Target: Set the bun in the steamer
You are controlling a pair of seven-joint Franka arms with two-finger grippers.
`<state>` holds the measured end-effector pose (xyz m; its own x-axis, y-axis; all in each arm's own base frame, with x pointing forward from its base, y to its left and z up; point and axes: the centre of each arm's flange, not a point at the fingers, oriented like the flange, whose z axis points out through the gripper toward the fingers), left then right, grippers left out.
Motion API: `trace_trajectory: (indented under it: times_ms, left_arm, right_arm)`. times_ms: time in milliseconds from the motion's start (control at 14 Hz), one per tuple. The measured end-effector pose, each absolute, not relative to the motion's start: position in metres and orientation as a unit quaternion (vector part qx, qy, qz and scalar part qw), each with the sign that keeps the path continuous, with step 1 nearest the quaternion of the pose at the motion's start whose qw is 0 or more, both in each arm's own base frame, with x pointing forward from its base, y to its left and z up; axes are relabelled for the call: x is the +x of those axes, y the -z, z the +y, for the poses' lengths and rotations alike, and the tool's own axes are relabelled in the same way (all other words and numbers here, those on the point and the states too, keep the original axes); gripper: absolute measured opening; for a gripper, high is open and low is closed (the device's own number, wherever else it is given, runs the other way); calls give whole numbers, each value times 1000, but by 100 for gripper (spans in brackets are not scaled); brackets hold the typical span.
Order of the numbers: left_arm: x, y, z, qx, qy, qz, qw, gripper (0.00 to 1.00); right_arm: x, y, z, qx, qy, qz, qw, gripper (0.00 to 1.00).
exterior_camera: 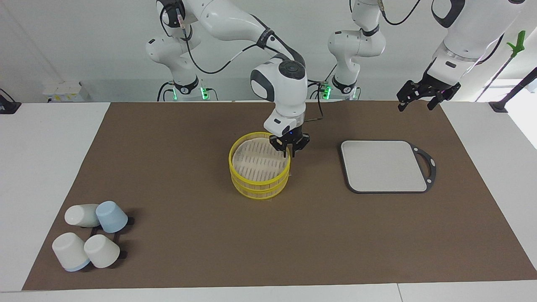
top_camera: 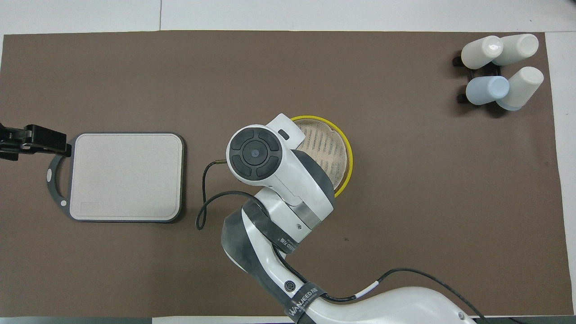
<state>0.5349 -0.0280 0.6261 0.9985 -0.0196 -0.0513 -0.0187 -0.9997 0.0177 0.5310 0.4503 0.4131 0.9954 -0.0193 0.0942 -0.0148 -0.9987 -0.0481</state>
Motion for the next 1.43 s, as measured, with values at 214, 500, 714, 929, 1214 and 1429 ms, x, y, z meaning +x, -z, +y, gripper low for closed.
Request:
trace_trajectory:
  times_ms: [214, 500, 714, 929, 1214, 1429]
  left_arm:
    - [535, -626, -28, 1000, 26, -9, 9, 100]
    - [535, -626, -29, 1000, 26, -10, 9, 100]
    - [535, -626, -29, 1000, 26, -10, 9, 100]
    - [535, -626, -29, 1000, 26, -10, 9, 100]
    - [535, -626, -29, 1000, 26, -10, 9, 100]
    - [535, -626, -29, 1000, 26, -10, 9, 100]
  right_arm:
    - [540, -444, 434, -999, 48, 15, 17, 76]
    - [571, -502, 343, -998, 31, -58, -6, 100]
    - [593, -539, 245, -995, 11, -95, -15, 100]
    - [598, -571, 146, -993, -10, -120, -16, 100]
    - [584, -601, 66, -995, -6, -100, -12, 100]
    - [563, -601, 40, -997, -11, -81, -9, 100]
